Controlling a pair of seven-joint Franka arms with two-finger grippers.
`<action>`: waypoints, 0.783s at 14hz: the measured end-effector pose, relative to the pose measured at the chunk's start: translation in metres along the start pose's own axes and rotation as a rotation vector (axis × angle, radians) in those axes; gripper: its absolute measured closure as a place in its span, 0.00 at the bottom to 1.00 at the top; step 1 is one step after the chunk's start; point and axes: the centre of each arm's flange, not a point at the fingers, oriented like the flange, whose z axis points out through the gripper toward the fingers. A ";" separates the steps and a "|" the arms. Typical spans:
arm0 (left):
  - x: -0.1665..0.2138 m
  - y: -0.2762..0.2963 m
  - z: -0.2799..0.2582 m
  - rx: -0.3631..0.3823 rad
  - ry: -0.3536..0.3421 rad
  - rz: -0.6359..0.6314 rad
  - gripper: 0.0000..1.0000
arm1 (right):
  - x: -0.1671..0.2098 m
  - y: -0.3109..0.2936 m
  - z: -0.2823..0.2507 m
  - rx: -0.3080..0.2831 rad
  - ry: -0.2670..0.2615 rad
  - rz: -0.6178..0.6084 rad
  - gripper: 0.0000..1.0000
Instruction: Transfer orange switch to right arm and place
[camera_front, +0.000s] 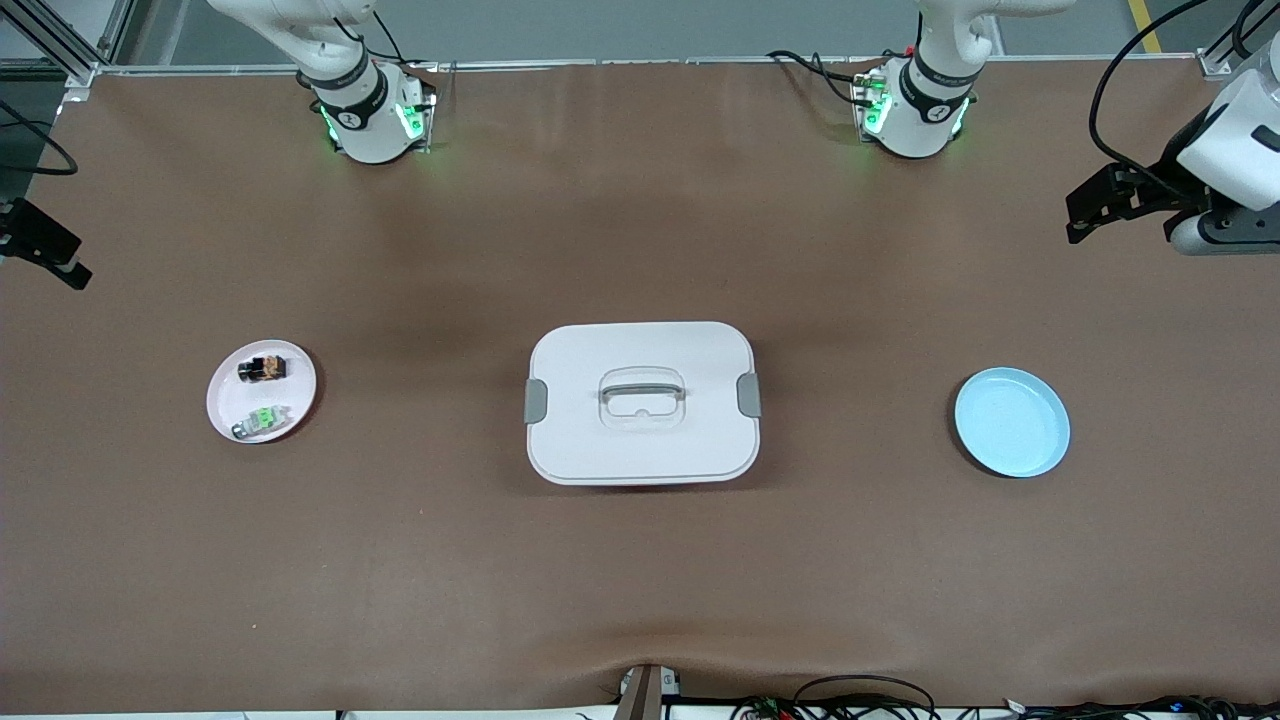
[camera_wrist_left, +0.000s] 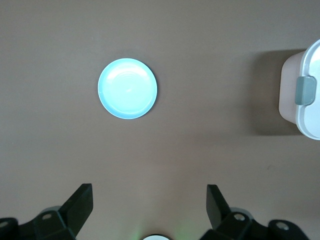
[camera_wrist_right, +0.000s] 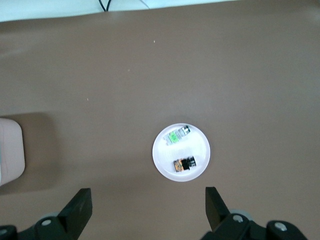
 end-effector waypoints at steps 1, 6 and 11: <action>0.000 0.000 0.000 0.000 0.000 0.000 0.00 | -0.001 0.000 -0.001 0.000 -0.014 0.000 0.00; 0.000 0.000 -0.002 0.000 0.004 0.000 0.00 | -0.002 0.001 0.000 0.000 -0.029 0.001 0.00; 0.000 0.000 -0.003 -0.001 0.008 0.000 0.00 | -0.005 0.001 0.003 0.001 -0.054 0.002 0.00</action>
